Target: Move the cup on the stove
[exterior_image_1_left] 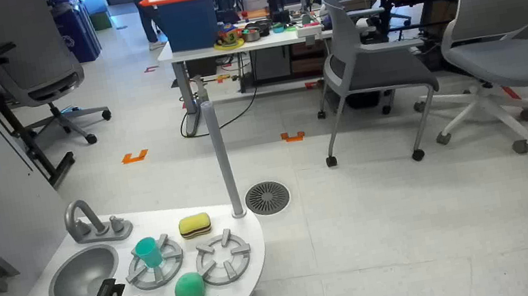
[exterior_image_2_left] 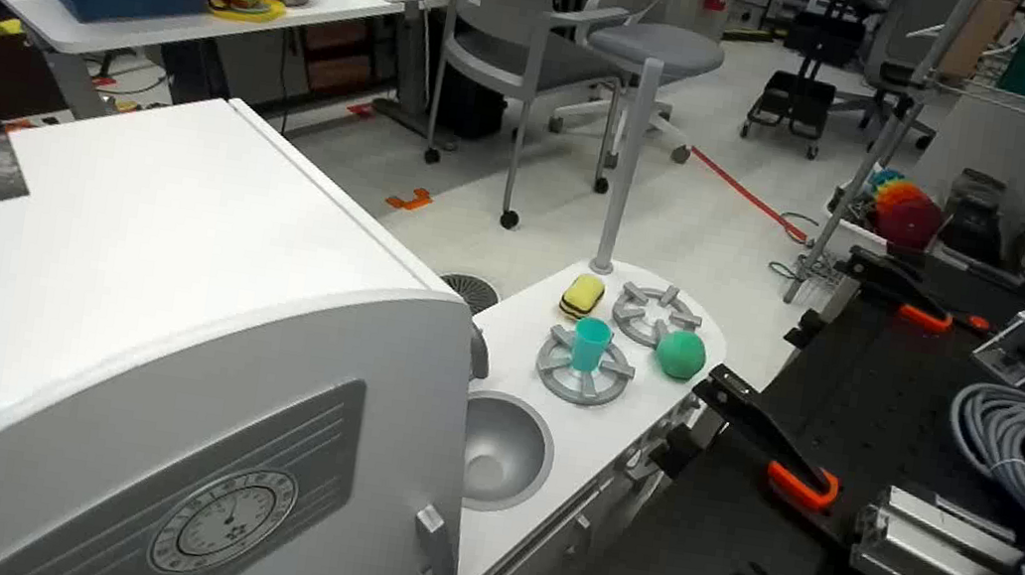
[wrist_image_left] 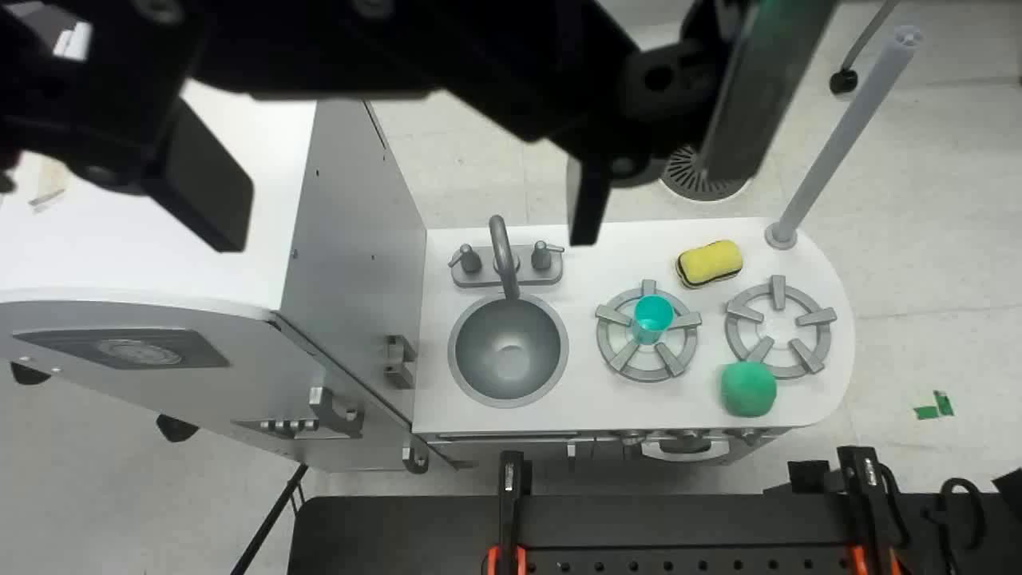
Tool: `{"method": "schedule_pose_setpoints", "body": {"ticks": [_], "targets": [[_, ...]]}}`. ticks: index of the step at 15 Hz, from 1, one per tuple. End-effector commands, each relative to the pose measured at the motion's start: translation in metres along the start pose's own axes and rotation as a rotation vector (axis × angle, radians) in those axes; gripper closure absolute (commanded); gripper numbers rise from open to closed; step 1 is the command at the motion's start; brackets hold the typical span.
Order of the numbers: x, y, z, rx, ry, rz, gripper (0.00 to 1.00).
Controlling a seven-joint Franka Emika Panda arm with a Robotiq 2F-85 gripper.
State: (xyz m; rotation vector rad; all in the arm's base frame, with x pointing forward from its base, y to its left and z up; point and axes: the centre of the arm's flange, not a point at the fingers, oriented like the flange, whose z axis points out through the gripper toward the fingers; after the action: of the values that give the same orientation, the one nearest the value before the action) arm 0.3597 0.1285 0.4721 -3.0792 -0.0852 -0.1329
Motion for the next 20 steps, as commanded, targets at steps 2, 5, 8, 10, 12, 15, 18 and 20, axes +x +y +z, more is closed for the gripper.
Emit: {"method": "schedule_pose_setpoints", "body": {"ticks": [2, 5, 8, 10, 12, 15, 18, 20], "targets": [[0.0, 0.0, 0.0, 0.0, 0.0, 0.0, 0.0], [0.0, 0.0, 0.0, 0.0, 0.0, 0.0, 0.0], [0.036, 0.013, 0.02, 0.004, 0.003, 0.0, 0.0], [0.07, 0.028, 0.046, 0.012, 0.024, 0.019, 0.0], [0.098, 0.044, 0.08, 0.005, 0.027, 0.046, 0.0], [0.13, 0.069, 0.143, -0.018, 0.037, 0.086, 0.0], [0.156, 0.093, 0.211, -0.019, 0.029, 0.125, 0.0], [0.168, 0.108, 0.258, -0.032, 0.014, 0.152, 0.0]]}}
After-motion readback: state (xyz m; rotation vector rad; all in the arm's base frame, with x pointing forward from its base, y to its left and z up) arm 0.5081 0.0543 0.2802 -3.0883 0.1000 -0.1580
